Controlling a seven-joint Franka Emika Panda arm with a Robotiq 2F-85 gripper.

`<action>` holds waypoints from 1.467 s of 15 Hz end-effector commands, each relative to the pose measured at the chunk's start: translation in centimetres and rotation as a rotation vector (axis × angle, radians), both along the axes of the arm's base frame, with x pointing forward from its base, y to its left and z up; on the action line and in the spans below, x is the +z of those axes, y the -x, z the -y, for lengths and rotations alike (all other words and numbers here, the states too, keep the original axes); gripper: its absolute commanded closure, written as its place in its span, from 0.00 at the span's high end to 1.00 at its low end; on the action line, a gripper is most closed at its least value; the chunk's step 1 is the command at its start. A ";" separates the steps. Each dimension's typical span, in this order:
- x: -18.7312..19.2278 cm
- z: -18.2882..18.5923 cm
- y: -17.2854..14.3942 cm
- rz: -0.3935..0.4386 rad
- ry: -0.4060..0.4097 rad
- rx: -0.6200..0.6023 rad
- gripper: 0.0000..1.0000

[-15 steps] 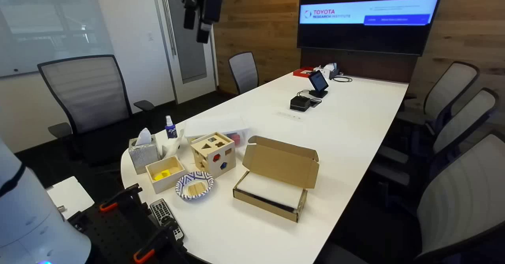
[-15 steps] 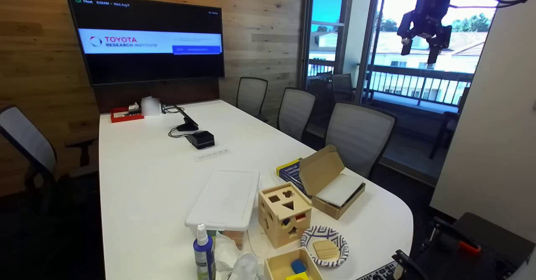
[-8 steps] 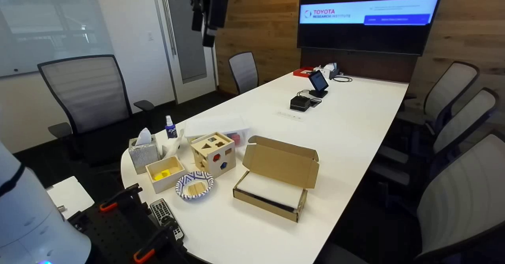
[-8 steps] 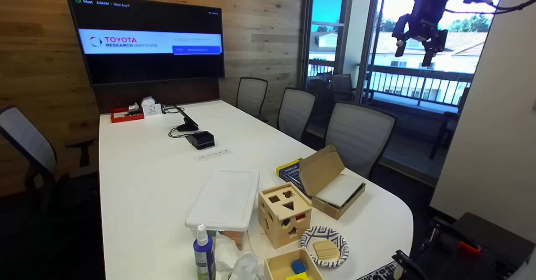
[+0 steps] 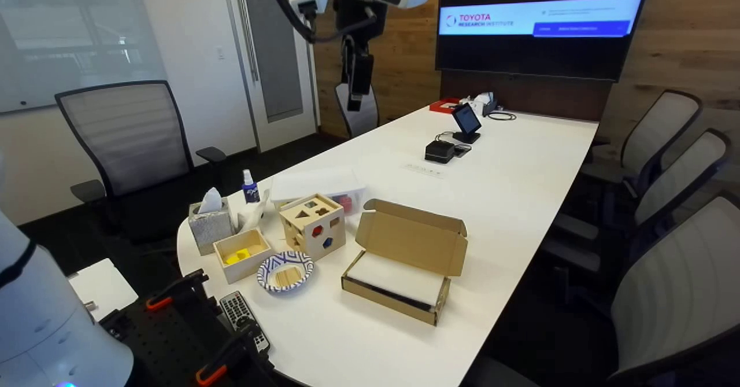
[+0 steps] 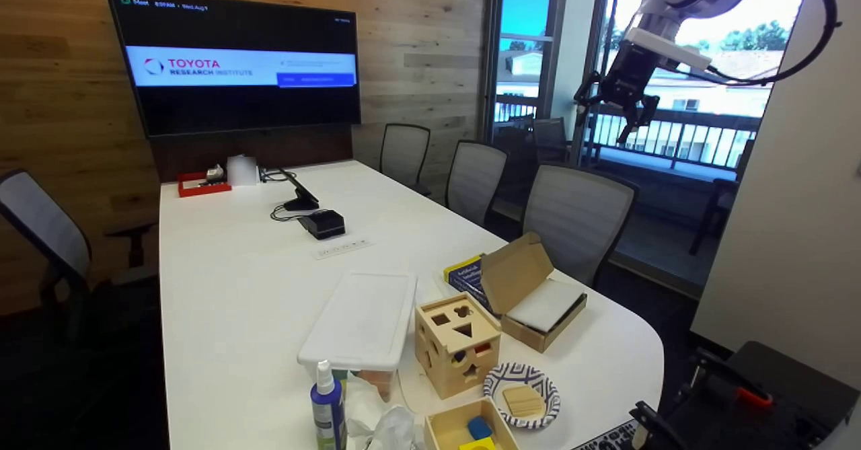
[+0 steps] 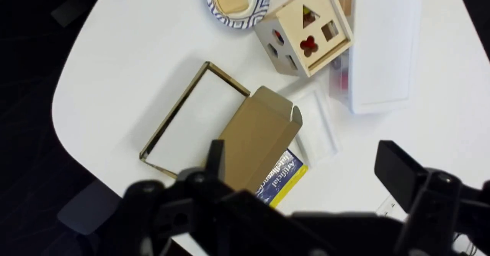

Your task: Pick up the book from the box and put it on the table

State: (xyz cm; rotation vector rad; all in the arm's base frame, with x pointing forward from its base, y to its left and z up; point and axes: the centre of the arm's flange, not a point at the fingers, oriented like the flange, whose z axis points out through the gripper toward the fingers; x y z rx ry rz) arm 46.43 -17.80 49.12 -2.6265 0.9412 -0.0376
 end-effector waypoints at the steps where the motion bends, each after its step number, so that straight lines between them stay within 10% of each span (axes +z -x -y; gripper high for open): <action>1: -4.2 0.2 -2.7 0.013 0.029 -0.117 1.00; 22: -34.7 7.7 4.2 0.091 -0.316 -0.423 1.00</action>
